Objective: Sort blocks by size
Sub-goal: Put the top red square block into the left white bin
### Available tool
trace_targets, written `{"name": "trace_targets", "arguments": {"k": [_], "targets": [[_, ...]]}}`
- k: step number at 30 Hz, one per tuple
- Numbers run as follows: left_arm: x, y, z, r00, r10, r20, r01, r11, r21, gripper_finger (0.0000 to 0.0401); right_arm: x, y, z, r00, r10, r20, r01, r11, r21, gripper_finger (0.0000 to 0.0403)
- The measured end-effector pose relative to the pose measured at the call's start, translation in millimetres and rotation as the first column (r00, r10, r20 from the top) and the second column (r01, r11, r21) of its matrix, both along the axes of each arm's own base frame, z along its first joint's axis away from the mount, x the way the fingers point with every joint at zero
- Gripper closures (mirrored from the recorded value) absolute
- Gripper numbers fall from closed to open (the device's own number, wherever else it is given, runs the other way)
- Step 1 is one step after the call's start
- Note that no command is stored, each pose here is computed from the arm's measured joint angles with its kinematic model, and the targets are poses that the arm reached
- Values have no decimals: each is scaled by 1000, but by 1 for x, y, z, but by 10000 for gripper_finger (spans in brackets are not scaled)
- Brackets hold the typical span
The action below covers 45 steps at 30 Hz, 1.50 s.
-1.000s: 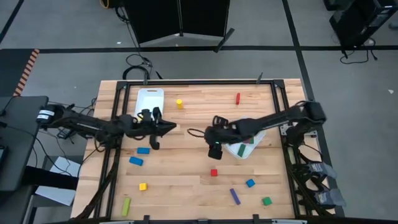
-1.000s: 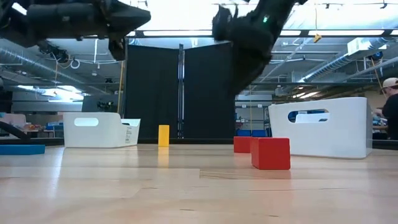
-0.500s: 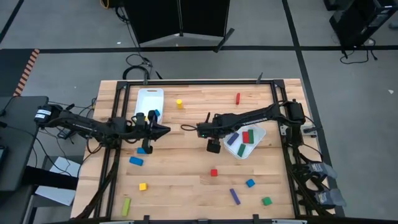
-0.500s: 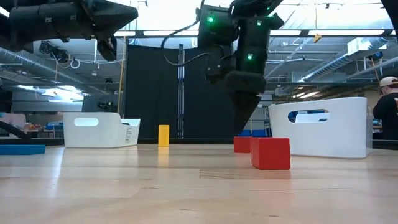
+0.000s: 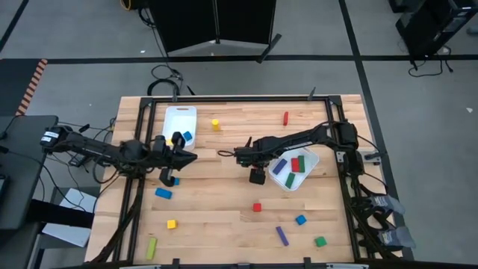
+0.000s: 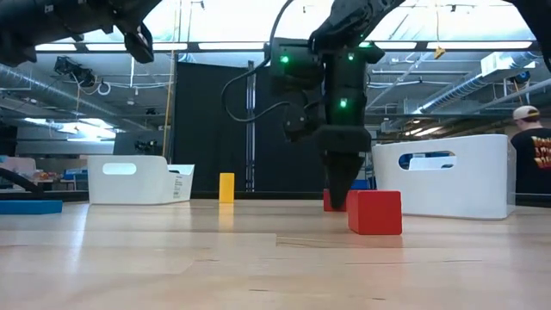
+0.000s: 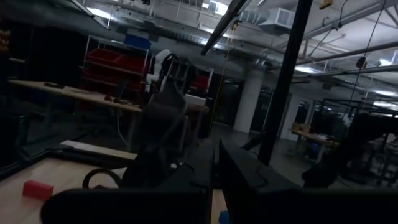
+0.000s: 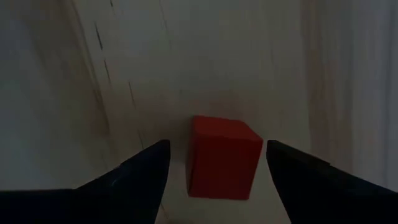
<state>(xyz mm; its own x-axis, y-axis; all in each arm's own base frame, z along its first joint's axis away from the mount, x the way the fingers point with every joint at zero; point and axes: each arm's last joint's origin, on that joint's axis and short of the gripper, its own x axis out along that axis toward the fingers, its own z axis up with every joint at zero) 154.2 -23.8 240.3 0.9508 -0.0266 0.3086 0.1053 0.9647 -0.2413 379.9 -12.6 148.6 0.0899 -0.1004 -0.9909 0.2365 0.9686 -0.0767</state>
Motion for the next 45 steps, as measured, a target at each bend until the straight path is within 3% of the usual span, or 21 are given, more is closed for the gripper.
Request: {"name": "trace_targets", "arguments": {"k": [4,10,15,20,24,29,32,38,45], "targets": [[-2,0,0,1000,-1,-12,1,1000,0,369,1,-1,-5,1000,1,-10,-1,1000,5,160],[-6,1,2,1000,-11,1,11,1000,-2,369,6,0,-8,999,39,25,-40,999,32,265],[-8,1,4,1000,-12,14,12,1000,-3,369,27,-6,-3,965,60,254,-68,997,21,263],[-11,2,8,999,-13,45,13,1000,-8,369,57,-21,11,817,41,575,-44,999,-9,263],[-15,2,14,994,-12,105,14,1000,-18,369,74,-38,32,623,15,782,9,1000,-26,263],[-23,4,22,983,-10,181,16,999,-30,369,85,-58,52,379,-13,925,74,997,-17,263],[-27,5,26,976,-7,217,15,999,-34,369,96,-67,51,299,-28,954,95,995,0,263],[-31,5,29,970,-8,242,18,999,-39,369,140,-78,41,245,-30,969,103,995,5,263],[-31,5,29,971,-17,240,32,998,-59,369,180,-98,23,261,-47,964,122,992,15,263]]}}
